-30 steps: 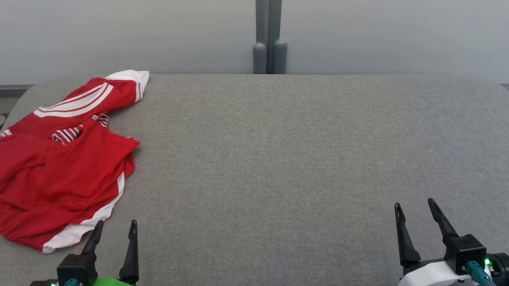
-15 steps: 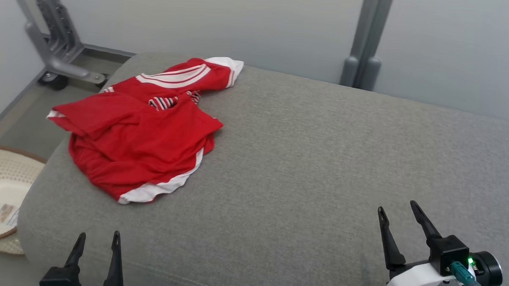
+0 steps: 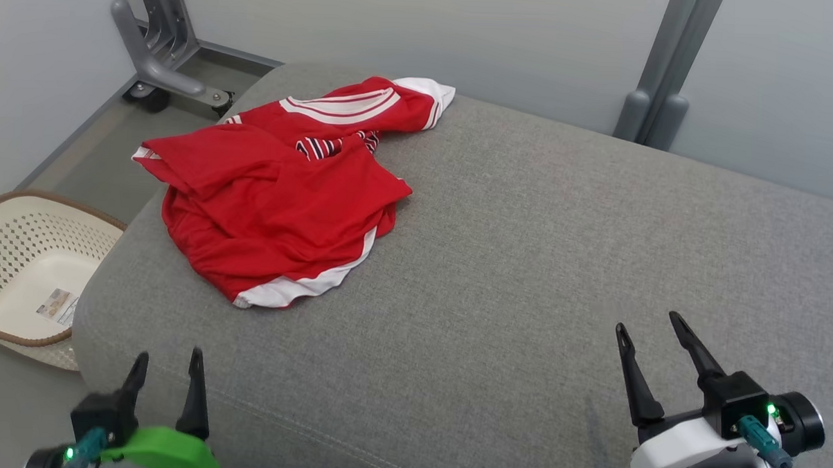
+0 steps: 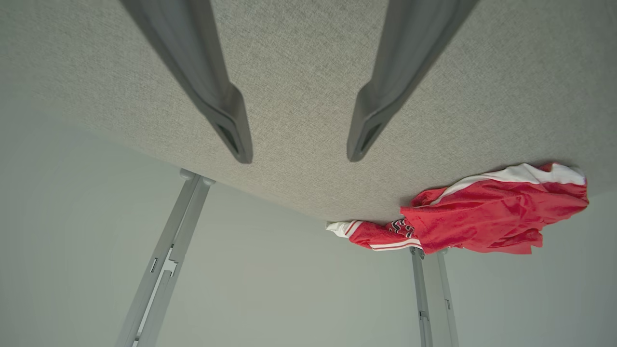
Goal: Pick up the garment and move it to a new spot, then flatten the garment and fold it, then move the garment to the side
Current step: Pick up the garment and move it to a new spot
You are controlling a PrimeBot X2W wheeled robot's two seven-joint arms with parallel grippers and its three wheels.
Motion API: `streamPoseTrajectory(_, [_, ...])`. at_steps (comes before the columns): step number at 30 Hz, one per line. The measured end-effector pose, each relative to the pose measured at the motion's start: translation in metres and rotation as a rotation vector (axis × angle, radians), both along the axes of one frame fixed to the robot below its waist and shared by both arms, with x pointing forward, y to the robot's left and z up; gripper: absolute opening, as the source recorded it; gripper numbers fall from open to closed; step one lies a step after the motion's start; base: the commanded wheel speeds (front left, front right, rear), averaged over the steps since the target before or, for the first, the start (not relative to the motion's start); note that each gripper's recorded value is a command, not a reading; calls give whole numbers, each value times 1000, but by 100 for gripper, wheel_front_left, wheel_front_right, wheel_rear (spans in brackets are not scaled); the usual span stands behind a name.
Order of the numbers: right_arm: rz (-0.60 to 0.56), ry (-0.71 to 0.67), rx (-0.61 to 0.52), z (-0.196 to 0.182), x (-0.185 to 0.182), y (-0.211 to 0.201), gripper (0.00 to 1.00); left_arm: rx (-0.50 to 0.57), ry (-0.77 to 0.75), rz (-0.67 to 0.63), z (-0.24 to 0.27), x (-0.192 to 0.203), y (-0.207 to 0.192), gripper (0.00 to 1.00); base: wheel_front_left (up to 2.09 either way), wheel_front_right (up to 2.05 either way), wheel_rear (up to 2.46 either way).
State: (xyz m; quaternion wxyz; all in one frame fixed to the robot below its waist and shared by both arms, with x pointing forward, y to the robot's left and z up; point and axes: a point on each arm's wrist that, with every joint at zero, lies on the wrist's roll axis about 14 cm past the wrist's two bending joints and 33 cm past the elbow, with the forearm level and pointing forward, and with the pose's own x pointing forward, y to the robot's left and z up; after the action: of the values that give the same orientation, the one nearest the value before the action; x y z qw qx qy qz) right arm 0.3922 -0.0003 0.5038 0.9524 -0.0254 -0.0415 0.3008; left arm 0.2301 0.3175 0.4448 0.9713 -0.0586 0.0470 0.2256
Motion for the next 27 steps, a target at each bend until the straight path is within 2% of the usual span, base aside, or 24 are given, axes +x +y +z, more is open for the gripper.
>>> streamPoseTrajectory(6, [13,-26,-16,-1,26,-1,100,-56,85,-39,11,65,15,100,0,0,0])
streamPoseTrajectory(12, [44,-17,-19,-16,51,5,100,-160,263,-85,-4,125,21,100,0,0,0])
streamPoseTrajectory(22, [-5,87,-24,-65,73,-15,100,-251,606,-87,-82,148,23,100,0,0,0])
streamPoseTrajectory(23, [-19,96,-28,-69,73,-20,100,-249,630,-92,-89,149,21,97,0,0,0])
streamPoseTrajectory(24, [-34,103,-32,-72,74,-26,100,-250,646,-94,-94,151,21,44,0,0,0])
streamPoseTrajectory(25, [-57,119,-37,-78,74,-35,100,-259,679,-102,-102,154,18,0,0,0,0])
streamPoseTrajectory(27, [-78,134,-43,-83,73,-43,100,-249,700,-123,-107,159,14,0,0,0,0])
